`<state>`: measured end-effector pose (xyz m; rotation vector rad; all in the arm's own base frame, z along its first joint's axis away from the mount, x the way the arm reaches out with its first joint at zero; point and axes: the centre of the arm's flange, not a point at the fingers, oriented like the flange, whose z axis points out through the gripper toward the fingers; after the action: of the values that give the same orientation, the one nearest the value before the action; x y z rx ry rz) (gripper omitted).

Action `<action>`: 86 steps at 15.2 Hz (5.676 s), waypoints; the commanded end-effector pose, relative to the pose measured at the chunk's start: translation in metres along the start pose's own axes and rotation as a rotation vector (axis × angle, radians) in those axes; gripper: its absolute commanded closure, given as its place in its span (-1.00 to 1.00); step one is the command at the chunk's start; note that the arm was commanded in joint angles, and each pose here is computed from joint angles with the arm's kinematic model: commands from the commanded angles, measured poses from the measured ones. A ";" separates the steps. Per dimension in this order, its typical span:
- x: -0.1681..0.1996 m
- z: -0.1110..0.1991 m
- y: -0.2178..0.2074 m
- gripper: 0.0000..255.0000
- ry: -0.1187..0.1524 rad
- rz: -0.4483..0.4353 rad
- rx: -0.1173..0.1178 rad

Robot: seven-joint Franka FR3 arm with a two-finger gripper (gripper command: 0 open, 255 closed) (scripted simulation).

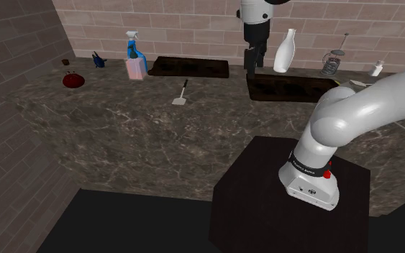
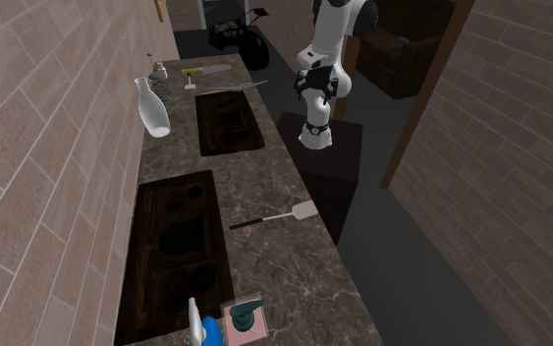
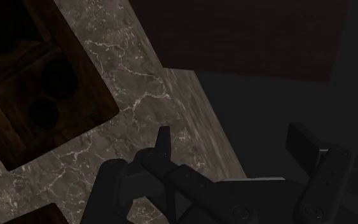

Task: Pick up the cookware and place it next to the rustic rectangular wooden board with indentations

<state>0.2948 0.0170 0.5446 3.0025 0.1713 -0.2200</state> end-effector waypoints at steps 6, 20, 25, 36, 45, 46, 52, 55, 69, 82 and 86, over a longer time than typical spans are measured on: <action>0.056 0.021 -0.017 -1.00 0.019 0.167 0.023; 0.221 0.072 -0.013 -1.00 0.073 0.635 0.087; 0.278 0.088 0.006 -1.00 0.092 0.803 0.109; 0.379 0.124 0.068 -1.00 0.129 1.131 0.154; 0.385 0.158 0.066 -1.00 0.129 1.131 0.154; 0.385 0.158 0.066 -1.00 0.129 1.131 0.154; 0.385 0.158 0.066 1.00 0.129 1.131 0.154; 0.385 0.158 0.066 1.00 0.129 1.131 0.154; 0.378 0.112 0.071 1.00 0.129 1.131 0.154; 0.367 0.045 0.079 1.00 0.129 1.131 0.154; 0.317 0.055 0.093 1.00 0.129 1.131 0.154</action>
<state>0.6230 -0.0454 0.4531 2.7171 -1.5099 0.0909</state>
